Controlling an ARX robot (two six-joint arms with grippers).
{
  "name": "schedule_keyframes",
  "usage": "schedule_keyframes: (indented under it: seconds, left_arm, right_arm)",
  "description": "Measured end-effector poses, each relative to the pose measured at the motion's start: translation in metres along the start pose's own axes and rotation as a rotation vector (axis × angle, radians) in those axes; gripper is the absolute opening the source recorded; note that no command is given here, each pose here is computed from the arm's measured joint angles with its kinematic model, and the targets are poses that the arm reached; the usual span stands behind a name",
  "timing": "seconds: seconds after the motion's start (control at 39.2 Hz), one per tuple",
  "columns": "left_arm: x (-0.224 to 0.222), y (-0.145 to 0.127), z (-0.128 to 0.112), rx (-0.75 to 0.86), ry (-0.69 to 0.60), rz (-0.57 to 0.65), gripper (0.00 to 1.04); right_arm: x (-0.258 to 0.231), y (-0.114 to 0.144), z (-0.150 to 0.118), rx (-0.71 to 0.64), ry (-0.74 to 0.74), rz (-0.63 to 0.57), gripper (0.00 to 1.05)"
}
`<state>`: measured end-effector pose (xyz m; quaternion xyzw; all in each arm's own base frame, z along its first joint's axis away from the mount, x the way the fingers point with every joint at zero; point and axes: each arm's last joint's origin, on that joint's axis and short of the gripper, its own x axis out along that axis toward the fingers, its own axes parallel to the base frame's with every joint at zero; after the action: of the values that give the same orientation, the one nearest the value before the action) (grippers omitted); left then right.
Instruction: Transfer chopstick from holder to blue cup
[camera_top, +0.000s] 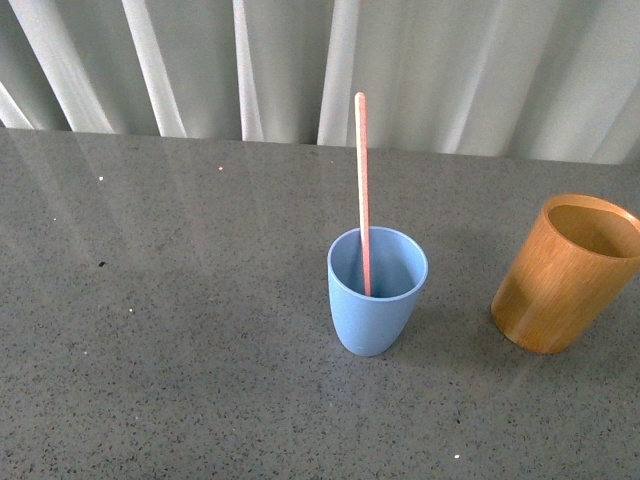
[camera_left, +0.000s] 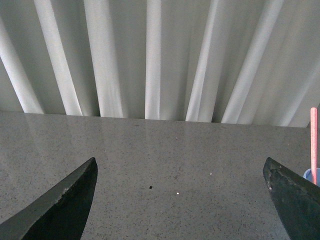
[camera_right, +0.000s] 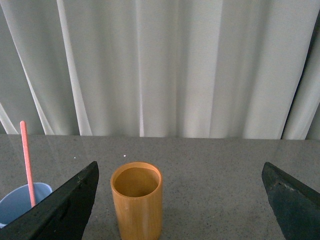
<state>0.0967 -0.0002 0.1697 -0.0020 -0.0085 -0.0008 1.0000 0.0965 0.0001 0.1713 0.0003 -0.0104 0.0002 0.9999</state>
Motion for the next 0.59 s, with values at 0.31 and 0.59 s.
schedule_keyframes:
  seconds: [0.31, 0.59]
  left_arm:
    - [0.0, 0.0, 0.0, 0.0, 0.0, 0.0, 0.98]
    - [0.0, 0.0, 0.0, 0.0, 0.0, 0.0, 0.98]
  right_arm:
    - [0.0, 0.0, 0.0, 0.0, 0.0, 0.0, 0.95]
    - [0.0, 0.0, 0.0, 0.0, 0.0, 0.0, 0.95]
